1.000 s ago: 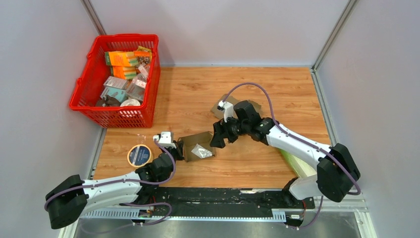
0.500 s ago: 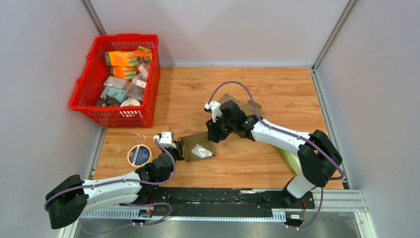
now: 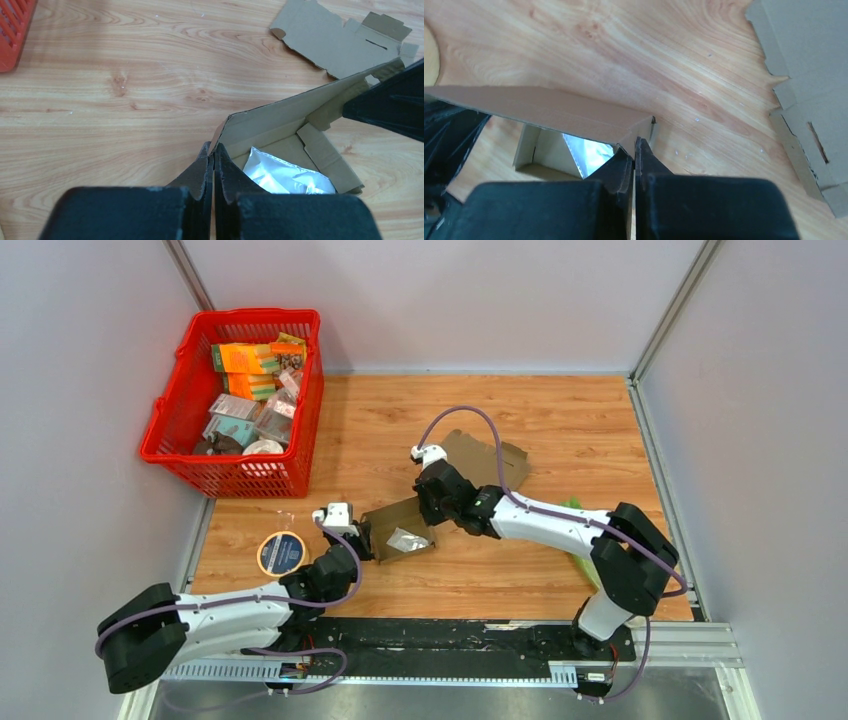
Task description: Fold the paper box
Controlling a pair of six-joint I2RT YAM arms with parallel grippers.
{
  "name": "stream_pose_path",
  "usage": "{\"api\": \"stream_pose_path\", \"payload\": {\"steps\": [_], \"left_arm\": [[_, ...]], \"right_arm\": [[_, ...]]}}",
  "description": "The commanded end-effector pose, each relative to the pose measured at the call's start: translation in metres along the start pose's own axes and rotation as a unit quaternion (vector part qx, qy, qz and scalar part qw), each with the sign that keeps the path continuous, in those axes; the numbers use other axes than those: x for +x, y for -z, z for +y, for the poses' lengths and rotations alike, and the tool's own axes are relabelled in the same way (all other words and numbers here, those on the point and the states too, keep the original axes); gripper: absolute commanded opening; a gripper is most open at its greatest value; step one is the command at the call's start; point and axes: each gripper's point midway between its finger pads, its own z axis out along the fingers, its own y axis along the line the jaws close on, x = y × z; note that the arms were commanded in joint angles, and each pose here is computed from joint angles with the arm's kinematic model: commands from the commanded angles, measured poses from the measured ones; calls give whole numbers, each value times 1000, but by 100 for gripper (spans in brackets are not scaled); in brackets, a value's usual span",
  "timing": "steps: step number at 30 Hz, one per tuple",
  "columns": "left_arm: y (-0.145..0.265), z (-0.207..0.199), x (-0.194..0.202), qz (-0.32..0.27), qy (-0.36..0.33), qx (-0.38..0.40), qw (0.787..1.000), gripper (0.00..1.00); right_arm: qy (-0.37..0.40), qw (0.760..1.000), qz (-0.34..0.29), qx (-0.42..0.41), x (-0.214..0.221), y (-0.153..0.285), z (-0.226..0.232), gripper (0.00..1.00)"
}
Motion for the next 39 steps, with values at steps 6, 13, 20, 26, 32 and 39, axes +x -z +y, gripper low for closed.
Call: {"api": "stream_pose_path", "payload": {"steps": [6,13,20,26,32,39], "left_arm": [[-1,0,0,-4,24,-29,999,0],[3,3,-5,14,59,-71,996,0],[2,-3,-8,14,90,-69,993,0],[0,-3,3,26,109,-80,990,0],[-2,-7,5,28,104,-90,990,0],[5,-4,19,13,52,-72,996,0]], "right_arm": [[-71,981,-141,116,-10,6,4,0],[-85,969,-195,122,1,18,-2,0],[-93,967,-207,115,7,18,-2,0],[-96,967,-208,114,12,16,4,0],[-99,966,-210,114,19,15,8,0],[-105,963,-219,115,25,18,8,0]]}}
